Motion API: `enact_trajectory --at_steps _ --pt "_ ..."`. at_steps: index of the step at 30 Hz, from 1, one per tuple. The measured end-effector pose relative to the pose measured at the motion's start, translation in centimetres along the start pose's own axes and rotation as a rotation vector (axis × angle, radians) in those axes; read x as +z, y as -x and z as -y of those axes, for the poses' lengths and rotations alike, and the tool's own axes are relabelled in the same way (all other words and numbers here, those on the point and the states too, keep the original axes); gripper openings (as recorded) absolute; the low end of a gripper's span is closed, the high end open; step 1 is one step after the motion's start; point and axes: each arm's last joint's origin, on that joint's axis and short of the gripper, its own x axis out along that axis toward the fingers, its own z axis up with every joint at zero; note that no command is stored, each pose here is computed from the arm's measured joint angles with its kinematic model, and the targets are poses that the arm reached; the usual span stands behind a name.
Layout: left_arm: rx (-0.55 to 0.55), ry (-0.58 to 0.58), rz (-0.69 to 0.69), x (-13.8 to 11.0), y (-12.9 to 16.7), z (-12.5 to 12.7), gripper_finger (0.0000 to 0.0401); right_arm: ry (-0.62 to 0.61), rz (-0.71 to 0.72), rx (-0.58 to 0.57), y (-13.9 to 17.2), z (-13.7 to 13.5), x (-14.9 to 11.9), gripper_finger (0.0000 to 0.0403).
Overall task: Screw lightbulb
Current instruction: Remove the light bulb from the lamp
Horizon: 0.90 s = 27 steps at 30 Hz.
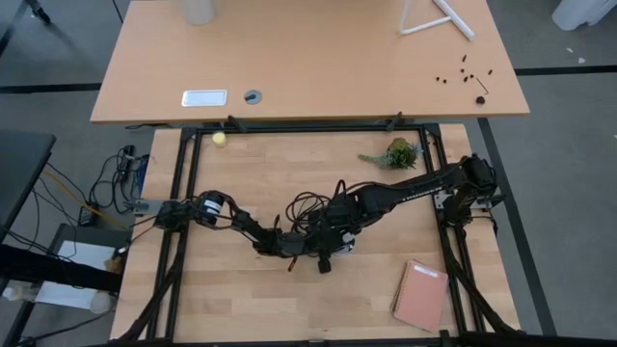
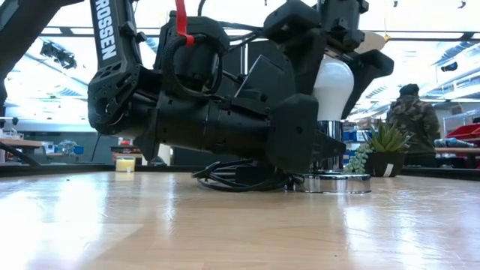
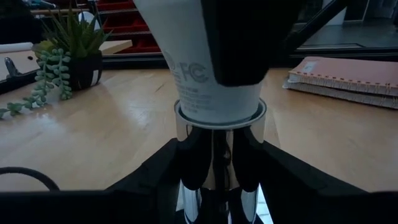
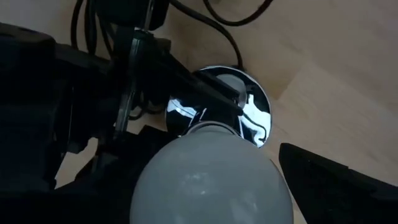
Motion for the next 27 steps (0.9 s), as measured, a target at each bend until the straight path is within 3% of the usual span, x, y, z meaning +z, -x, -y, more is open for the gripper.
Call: enact_trajectory --at_steps 6,13,27 --pt "0.005 0.017 -0.003 0.3 -0.5 -0.1 0.0189 0.016 -0.056 -0.067 -1.5 -0.2 -0.2 0.0346" --pt "0.013 -0.008 -0.059 0.9 -1.8 0.5 0.0189 0.082 -0.075 -0.221 -0.4 -1.6 0.5 0.0345" --pt "0.053 -0.032 -0.056 1.0 -1.9 0.5 0.0189 0.053 -0.034 -0.264 0.0 -2.8 -0.4 0.0346"
